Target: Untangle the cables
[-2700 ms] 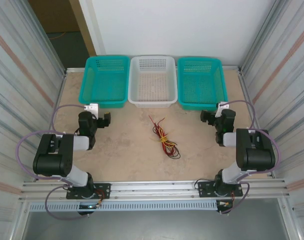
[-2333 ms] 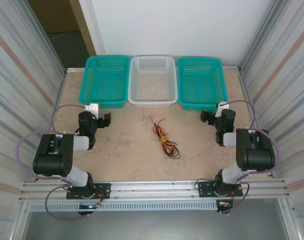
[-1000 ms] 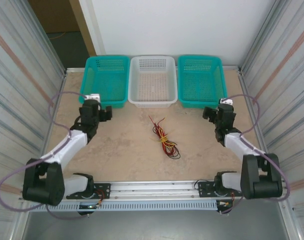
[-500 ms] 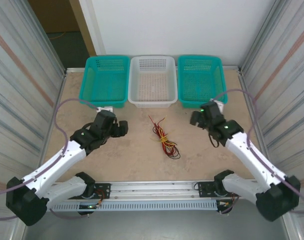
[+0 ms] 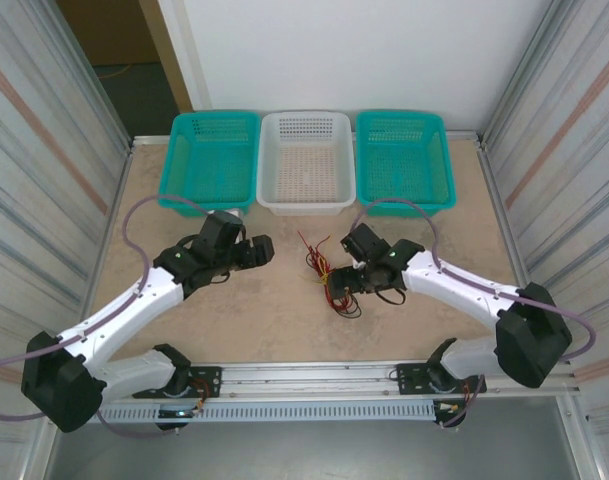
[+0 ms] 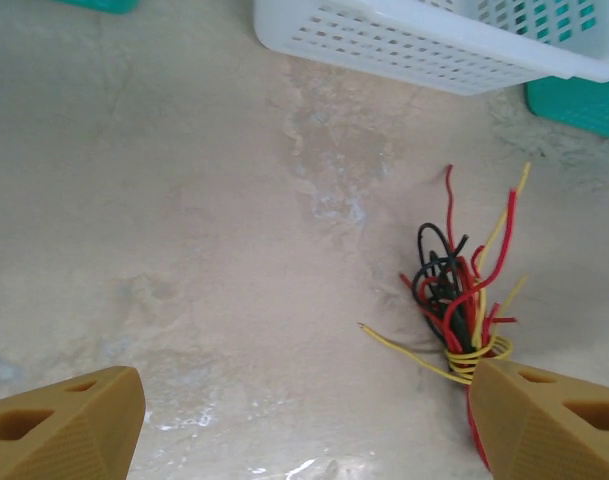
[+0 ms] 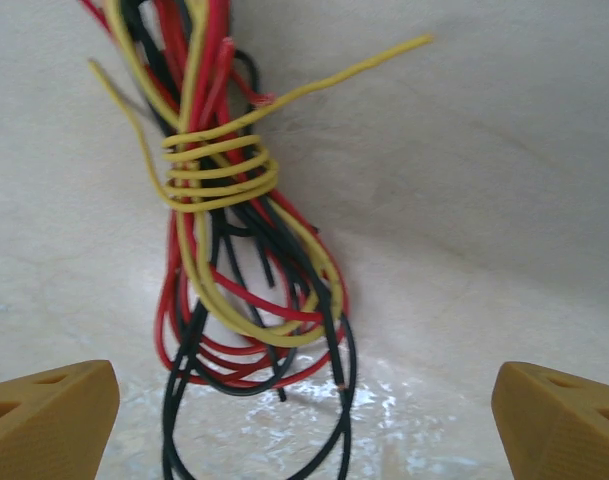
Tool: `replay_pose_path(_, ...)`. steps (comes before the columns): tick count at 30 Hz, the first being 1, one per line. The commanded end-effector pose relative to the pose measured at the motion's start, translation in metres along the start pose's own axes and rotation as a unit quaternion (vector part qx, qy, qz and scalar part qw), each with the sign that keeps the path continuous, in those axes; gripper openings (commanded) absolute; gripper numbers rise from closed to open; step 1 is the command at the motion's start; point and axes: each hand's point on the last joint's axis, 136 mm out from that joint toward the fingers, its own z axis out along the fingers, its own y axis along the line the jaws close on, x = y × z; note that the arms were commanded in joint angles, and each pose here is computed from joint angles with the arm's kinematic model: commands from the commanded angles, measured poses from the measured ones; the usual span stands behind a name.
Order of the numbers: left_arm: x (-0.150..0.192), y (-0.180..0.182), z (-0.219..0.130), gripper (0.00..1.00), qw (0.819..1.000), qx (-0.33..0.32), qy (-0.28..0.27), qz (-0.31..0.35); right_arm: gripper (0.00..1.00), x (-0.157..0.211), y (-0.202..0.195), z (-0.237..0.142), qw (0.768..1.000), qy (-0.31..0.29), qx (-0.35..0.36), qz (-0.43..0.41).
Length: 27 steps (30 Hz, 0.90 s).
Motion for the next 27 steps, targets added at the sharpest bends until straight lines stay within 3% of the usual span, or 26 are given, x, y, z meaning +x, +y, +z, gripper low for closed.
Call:
replay_pose_path(1, 0.004, -0.011, 0.001, 0.85, 0.999, 0.028, 0.009, -0.030, 0.93, 0.003, 0.020, 0.009, 0.997, 0.028, -0.060, -0.043)
replay_pose_path(7, 0.002, -0.018, -0.001, 0.85, 0.999, 0.036, 0.012, -0.036, 0.86, 0.000, 0.011, 0.032, 0.997, 0.054, -0.050, -0.032)
replay_pose_path(15, 0.007, -0.022, 0.003, 0.84, 0.998, 0.038, 0.019, -0.045, 0.70, 0.002, 0.010, 0.054, 0.996, 0.065, -0.043, -0.034)
replay_pose_path(20, 0.007, -0.021, 0.004, 0.83, 0.998, 0.036, 0.018, -0.047, 0.52, 0.003, 0.010, 0.062, 0.996, 0.074, -0.041, -0.039)
replay_pose_path(25, 0.007, -0.020, 0.007, 0.83, 0.998, 0.032, 0.020, -0.055, 0.27, 0.003, 0.011, 0.061, 0.996, 0.066, -0.039, -0.048)
replay_pose_path(27, 0.007, -0.023, 0.009, 0.83, 0.998, 0.035, 0.022, -0.052, 0.23, 0.001, 0.011, 0.058, 0.996, 0.052, -0.021, -0.063)
